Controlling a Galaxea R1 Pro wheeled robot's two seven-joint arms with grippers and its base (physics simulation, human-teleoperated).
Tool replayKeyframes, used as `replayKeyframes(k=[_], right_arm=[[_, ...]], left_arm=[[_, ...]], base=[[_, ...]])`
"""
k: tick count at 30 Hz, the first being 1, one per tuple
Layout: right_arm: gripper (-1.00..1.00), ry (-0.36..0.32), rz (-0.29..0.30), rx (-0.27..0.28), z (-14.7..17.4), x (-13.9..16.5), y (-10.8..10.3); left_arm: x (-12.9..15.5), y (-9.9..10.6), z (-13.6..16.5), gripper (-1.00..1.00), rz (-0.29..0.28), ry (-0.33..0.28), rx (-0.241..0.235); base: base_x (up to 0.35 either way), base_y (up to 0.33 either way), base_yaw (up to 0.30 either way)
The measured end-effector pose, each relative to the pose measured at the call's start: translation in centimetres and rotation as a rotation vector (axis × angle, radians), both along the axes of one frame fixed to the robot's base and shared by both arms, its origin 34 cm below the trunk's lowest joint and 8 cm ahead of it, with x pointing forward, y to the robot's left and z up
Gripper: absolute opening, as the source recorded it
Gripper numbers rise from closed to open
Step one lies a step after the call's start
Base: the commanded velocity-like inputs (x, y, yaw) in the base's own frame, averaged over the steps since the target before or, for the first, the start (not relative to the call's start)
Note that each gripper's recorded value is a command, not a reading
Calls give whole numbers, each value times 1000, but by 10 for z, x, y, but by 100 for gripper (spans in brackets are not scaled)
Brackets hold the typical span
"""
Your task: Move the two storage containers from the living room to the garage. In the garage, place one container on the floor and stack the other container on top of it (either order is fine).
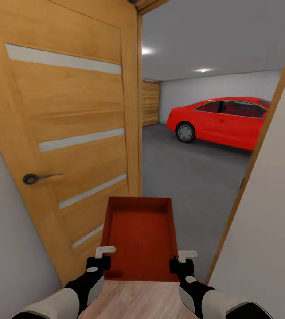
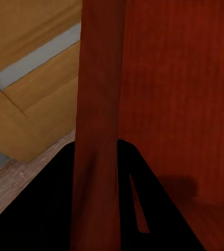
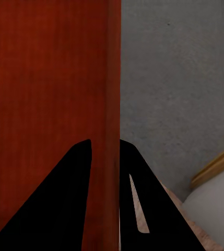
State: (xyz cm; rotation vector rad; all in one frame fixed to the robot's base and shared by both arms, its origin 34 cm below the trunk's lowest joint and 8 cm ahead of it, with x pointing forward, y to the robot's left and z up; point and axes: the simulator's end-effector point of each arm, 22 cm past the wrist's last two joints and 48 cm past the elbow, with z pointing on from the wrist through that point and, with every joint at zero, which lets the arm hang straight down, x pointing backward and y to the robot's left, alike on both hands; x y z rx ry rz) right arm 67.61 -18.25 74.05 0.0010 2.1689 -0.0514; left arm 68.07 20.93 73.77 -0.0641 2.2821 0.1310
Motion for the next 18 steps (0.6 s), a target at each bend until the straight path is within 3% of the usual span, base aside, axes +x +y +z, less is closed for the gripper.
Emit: replayKeyframes(k=[18], right_arm=[[-100, 0, 0, 0, 0, 0, 0]], left_arm=[[0, 0, 0, -100, 0, 0, 0]], base=[[291, 205, -285]])
